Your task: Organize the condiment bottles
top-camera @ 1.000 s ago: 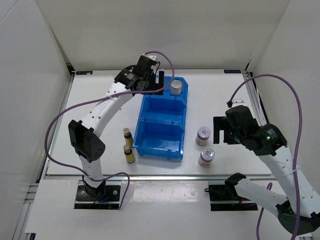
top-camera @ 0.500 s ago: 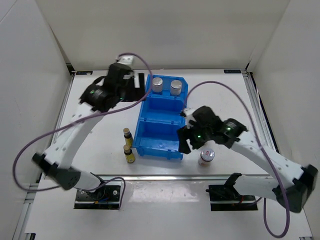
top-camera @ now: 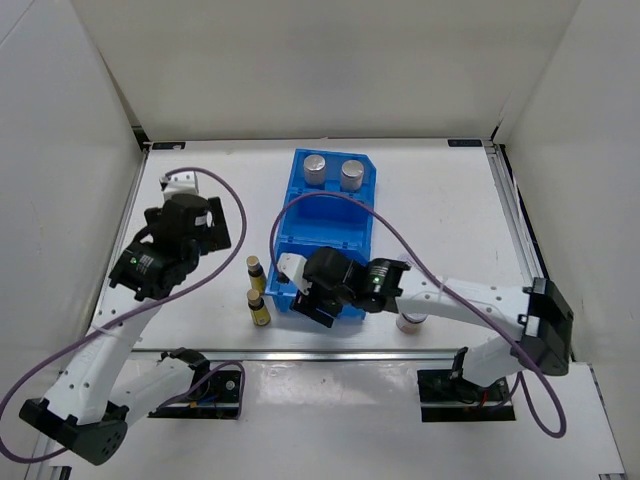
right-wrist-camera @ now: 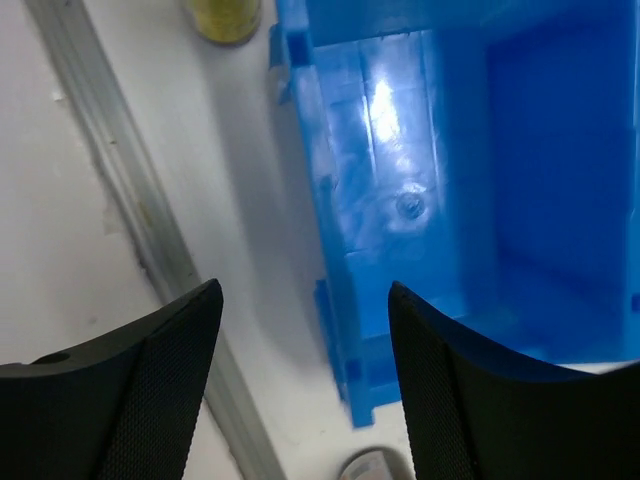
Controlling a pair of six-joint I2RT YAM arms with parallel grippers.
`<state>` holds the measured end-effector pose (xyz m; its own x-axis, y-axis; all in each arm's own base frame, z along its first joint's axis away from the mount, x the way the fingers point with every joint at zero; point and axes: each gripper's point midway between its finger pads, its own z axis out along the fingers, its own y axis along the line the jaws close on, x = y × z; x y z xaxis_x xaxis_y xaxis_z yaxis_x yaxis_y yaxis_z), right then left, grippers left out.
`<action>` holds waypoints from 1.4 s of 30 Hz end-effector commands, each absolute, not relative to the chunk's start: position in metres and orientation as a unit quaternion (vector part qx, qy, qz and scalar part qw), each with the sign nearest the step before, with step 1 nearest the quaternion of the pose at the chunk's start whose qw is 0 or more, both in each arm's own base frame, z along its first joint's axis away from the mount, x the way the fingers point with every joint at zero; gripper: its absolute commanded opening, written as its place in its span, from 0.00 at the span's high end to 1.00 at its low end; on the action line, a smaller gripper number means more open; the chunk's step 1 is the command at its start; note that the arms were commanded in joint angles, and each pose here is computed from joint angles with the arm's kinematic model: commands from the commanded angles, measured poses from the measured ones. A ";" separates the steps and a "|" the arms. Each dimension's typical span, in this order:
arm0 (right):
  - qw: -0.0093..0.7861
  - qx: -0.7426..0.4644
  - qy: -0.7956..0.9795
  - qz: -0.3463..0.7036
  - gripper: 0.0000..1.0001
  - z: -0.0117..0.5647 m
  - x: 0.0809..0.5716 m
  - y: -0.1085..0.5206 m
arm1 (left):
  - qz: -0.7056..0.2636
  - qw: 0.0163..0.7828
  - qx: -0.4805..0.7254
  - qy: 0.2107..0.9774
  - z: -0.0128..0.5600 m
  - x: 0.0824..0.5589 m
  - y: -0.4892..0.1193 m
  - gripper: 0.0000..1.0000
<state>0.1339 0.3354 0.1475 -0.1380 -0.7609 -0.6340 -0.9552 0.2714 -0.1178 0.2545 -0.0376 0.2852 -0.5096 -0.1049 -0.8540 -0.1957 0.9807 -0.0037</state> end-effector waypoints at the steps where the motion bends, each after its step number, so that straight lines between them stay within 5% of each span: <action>1: 0.326 -0.618 0.702 0.140 0.29 0.148 0.155 0.360 | 0.089 0.486 -0.110 0.863 0.266 0.243 -0.015 0.00; 9: 0.278 -0.653 0.687 0.154 0.38 0.123 0.152 0.383 | 0.073 0.504 -0.124 0.852 0.263 0.229 -0.010 0.00; 15: 0.253 -0.633 0.707 0.190 0.66 0.122 0.145 0.391 | 0.075 0.514 -0.125 0.846 0.267 0.226 -0.008 0.00; 29: 0.174 -0.652 0.714 0.186 1.00 0.090 0.100 0.354 | 0.078 0.529 -0.145 0.832 0.275 0.219 0.001 0.00; 40: 0.181 -0.630 0.736 0.169 1.00 0.095 0.094 0.314 | 0.080 0.520 -0.140 0.839 0.271 0.222 -0.002 0.00; 42: 0.185 -0.629 0.737 0.166 0.92 0.101 0.094 0.309 | 0.086 0.512 -0.136 0.843 0.267 0.225 -0.004 0.00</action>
<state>0.1070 0.3372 0.1024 -0.0679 -0.8328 -0.5494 -0.9944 0.1011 -0.0303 0.2207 -0.0015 0.2691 -0.4284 -0.1459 -0.8917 -0.3129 0.9498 -0.0051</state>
